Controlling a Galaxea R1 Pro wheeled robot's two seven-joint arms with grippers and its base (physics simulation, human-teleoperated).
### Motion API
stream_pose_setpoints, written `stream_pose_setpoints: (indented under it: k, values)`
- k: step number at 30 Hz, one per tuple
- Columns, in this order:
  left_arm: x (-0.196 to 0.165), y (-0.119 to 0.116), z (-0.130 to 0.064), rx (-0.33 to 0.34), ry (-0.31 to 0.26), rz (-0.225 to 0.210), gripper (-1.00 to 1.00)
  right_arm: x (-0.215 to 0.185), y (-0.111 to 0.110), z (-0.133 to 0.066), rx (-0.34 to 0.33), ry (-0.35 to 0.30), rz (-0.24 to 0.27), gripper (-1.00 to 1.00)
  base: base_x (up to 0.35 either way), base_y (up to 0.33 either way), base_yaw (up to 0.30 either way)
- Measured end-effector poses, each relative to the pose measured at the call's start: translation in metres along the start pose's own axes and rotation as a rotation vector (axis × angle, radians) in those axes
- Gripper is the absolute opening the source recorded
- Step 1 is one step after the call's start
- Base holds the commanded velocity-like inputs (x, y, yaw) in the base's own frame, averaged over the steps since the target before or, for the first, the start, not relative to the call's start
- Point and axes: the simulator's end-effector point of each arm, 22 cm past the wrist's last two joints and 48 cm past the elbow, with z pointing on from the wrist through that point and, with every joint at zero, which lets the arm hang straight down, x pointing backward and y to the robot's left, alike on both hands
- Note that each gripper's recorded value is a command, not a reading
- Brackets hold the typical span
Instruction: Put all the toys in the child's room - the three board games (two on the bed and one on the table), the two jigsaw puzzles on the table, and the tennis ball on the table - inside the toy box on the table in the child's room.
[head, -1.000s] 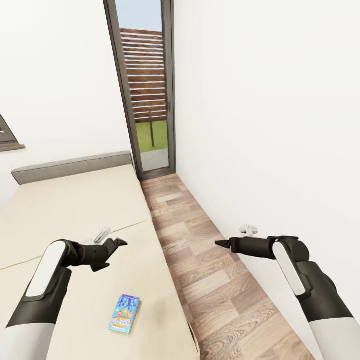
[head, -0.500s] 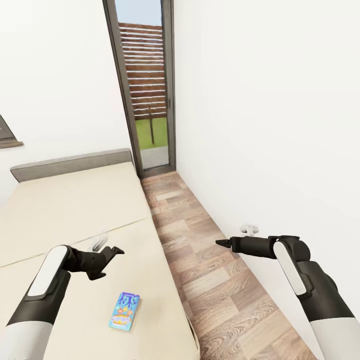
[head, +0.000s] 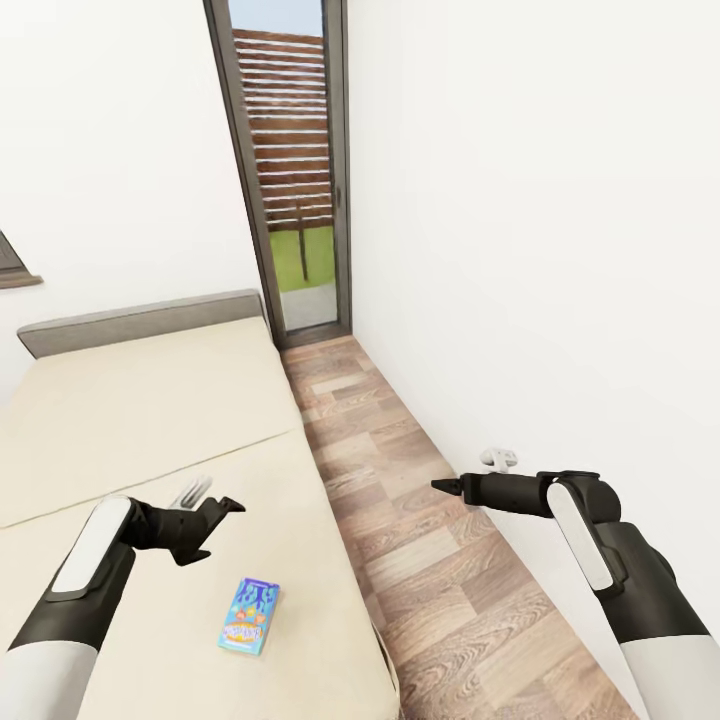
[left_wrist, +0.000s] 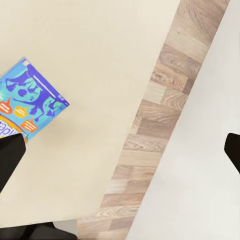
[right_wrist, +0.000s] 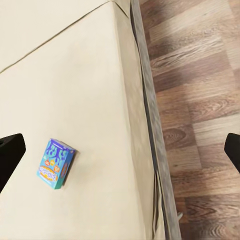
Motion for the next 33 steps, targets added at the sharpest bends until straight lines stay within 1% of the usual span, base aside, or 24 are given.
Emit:
stream_pose_setpoints:
  k: [8, 17, 25, 27, 33]
  values:
    - [-0.004, 0.014, 0.007, -0.008, 0.011, -0.018, 1.00, 0.004, -0.003, 0.005, 0.001, 0.010, 0.006, 1.00, 0.000, 0.000, 0.000]
    - [-0.009, 0.018, 0.012, 0.010, 0.007, -0.024, 1.00, 0.010, -0.007, 0.010, 0.000, 0.022, 0.013, 1.00, 0.000, 0.000, 0.000]
    - [-0.018, 0.022, 0.018, 0.010, -0.030, 0.002, 1.00, 0.014, -0.009, 0.014, 0.000, 0.032, 0.019, 1.00, 0.000, 0.000, 0.000]
    - [-0.023, 0.020, 0.019, 0.023, -0.049, 0.013, 1.00, 0.015, -0.010, 0.015, 0.000, 0.035, 0.021, 1.00, 0.000, 0.000, 0.000]
    - [-0.027, 0.023, 0.025, 0.037, -0.070, 0.030, 1.00, 0.018, -0.012, 0.018, -0.001, 0.041, 0.025, 1.00, 0.000, 0.000, 0.000]
